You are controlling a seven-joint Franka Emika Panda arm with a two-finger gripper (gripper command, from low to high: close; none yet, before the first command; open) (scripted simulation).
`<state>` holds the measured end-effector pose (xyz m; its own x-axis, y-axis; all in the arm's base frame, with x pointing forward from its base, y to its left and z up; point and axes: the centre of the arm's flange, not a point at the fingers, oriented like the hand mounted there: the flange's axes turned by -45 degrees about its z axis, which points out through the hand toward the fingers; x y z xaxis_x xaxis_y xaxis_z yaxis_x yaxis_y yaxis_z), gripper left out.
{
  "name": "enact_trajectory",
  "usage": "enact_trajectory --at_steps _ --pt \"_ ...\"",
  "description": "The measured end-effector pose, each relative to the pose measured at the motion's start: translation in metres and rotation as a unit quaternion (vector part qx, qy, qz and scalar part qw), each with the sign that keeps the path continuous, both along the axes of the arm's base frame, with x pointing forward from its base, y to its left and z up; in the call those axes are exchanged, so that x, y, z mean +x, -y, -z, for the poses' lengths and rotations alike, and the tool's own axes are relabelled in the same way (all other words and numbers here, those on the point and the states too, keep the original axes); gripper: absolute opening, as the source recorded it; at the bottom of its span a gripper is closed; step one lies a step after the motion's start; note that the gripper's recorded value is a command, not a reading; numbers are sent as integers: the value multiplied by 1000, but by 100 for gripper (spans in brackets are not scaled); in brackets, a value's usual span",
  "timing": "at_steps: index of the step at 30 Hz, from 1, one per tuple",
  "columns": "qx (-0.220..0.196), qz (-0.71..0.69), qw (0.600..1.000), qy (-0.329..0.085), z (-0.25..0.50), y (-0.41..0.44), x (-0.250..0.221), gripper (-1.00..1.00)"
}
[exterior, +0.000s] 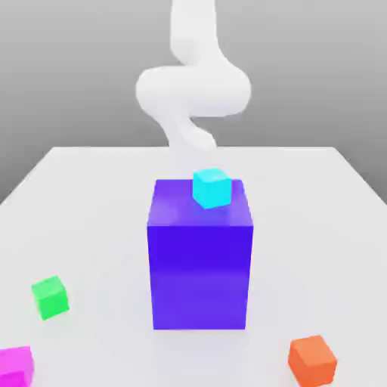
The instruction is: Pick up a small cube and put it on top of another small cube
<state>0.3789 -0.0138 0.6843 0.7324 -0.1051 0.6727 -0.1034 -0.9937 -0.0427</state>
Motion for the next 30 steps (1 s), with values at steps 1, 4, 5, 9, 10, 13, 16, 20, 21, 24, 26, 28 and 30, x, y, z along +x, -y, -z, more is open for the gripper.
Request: enact_trajectory --at_steps 1,4,5,9,10,13,16,20,21,24,26,28,30 --pt "8 20 1000 -13 12 7 13 0" --pt "30 77 995 -47 49 29 48 0" --pt "38 96 993 -58 62 37 59 0" --pt "68 171 978 -99 118 72 94 0" --pt "75 190 973 -109 133 81 102 0" --pt "98 246 954 -138 180 110 120 0" --pt "121 301 931 -165 229 139 132 0" --pt "153 380 890 -198 297 186 135 0" --pt "160 396 880 -207 315 194 135 0" --pt "181 443 847 -231 368 215 133 0" --pt "196 475 822 -246 404 230 128 0" --pt "210 508 794 -260 440 244 119 0" --pt "224 538 765 -273 476 257 109 0"
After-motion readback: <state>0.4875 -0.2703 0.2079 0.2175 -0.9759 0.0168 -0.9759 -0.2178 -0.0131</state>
